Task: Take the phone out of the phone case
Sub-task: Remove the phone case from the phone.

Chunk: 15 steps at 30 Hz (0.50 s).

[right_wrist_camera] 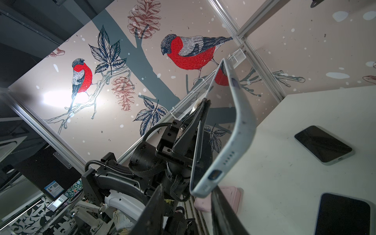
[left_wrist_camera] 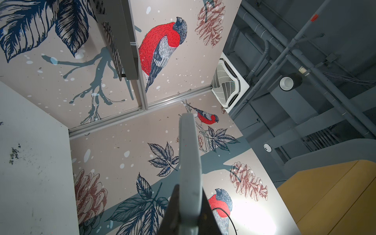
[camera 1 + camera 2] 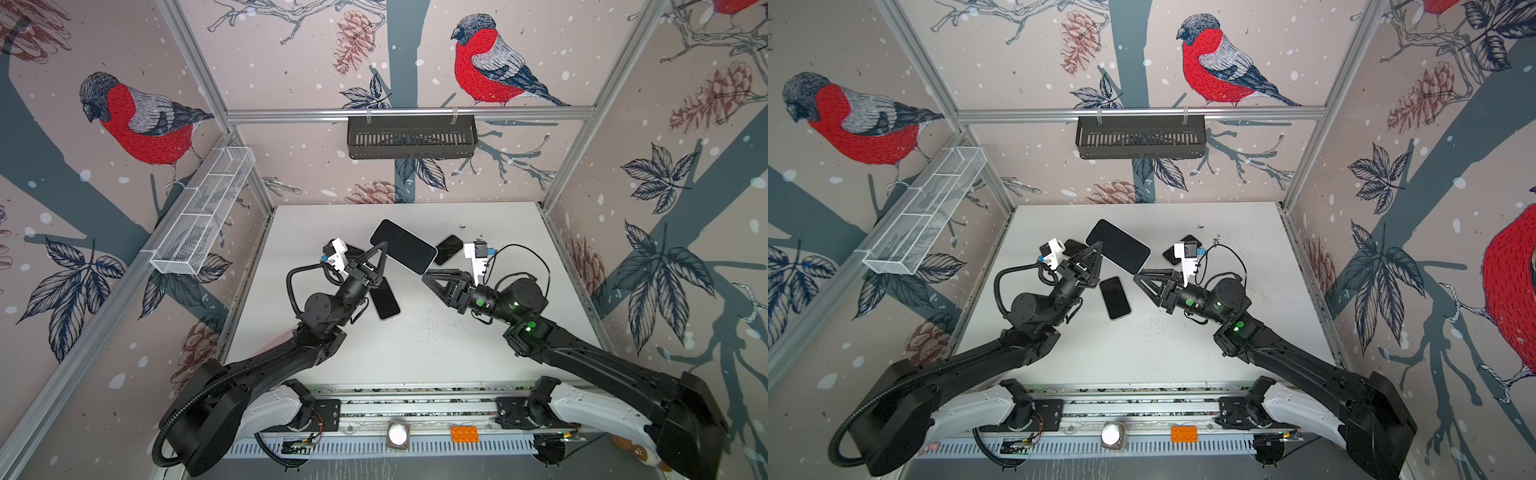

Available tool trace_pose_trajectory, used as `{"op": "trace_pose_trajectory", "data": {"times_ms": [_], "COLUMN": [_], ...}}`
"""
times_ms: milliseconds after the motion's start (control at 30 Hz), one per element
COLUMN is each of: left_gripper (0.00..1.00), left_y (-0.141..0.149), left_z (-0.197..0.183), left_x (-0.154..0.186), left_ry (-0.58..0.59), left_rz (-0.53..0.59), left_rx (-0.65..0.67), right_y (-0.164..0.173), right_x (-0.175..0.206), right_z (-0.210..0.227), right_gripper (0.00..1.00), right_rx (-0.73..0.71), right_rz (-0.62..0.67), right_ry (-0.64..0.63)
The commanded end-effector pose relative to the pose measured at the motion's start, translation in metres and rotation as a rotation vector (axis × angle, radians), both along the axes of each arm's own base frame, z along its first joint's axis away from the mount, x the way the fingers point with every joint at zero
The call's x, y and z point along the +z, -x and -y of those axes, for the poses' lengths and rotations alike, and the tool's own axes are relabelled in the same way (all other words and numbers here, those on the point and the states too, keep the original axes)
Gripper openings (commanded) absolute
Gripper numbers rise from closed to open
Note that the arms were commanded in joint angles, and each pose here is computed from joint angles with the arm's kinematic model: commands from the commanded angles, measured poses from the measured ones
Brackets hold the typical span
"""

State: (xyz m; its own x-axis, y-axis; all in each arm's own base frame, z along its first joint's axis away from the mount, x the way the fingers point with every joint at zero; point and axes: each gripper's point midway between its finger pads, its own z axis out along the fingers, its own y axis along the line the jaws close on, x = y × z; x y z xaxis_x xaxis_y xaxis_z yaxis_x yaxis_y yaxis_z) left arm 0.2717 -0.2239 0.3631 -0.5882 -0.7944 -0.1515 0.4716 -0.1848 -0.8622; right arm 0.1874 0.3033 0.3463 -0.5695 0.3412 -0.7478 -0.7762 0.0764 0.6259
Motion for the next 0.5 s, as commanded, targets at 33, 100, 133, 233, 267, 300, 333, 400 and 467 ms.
{"op": "trace_pose_trajectory", "data": {"times_ms": [33, 100, 133, 233, 267, 300, 333, 400, 467], "left_gripper": [0.0, 0.0, 0.0, 0.0, 0.0, 0.0, 0.0, 0.0, 0.0], "left_y": [0.0097, 0.0095, 0.0093, 0.0092, 0.0088, 0.0086, 0.009, 0.0094, 0.0095], "left_z": [-0.0067, -0.006, -0.0058, -0.0041, -0.0042, -0.0036, -0.0028, -0.0009, -0.0001], "left_x": [0.0211, 0.0206, 0.02, 0.0191, 0.0186, 0.0182, 0.0176, 0.0184, 0.0179], "left_ry": [0.066, 0.067, 0.066, 0.064, 0.065, 0.064, 0.063, 0.061, 0.06], "left_rz": [0.076, 0.075, 0.074, 0.075, 0.075, 0.074, 0.074, 0.08, 0.081], "left_rx": [-0.003, -0.004, -0.004, -0.01, -0.009, -0.01, -0.013, -0.02, -0.023], "right_y": [0.0068, 0.0062, 0.0061, 0.0052, 0.0056, 0.0058, 0.0051, 0.0043, 0.0036], "right_x": [0.0141, 0.0131, 0.0125, 0.0131, 0.0135, 0.0126, 0.0116, 0.0112, 0.0097], "right_z": [0.001, 0.0005, 0.0004, 0.0008, 0.0009, 0.0007, 0.0005, 0.0009, 0.001], "right_gripper": [0.36, 0.34, 0.33, 0.27, 0.24, 0.21, 0.2, 0.16, 0.13], "right_rx": [0.029, 0.029, 0.029, 0.026, 0.026, 0.026, 0.025, 0.022, 0.022], "right_rz": [0.043, 0.041, 0.04, 0.042, 0.045, 0.045, 0.043, 0.045, 0.044], "right_ry": [-0.053, -0.051, -0.05, -0.049, -0.049, -0.047, -0.044, -0.041, -0.038]}}
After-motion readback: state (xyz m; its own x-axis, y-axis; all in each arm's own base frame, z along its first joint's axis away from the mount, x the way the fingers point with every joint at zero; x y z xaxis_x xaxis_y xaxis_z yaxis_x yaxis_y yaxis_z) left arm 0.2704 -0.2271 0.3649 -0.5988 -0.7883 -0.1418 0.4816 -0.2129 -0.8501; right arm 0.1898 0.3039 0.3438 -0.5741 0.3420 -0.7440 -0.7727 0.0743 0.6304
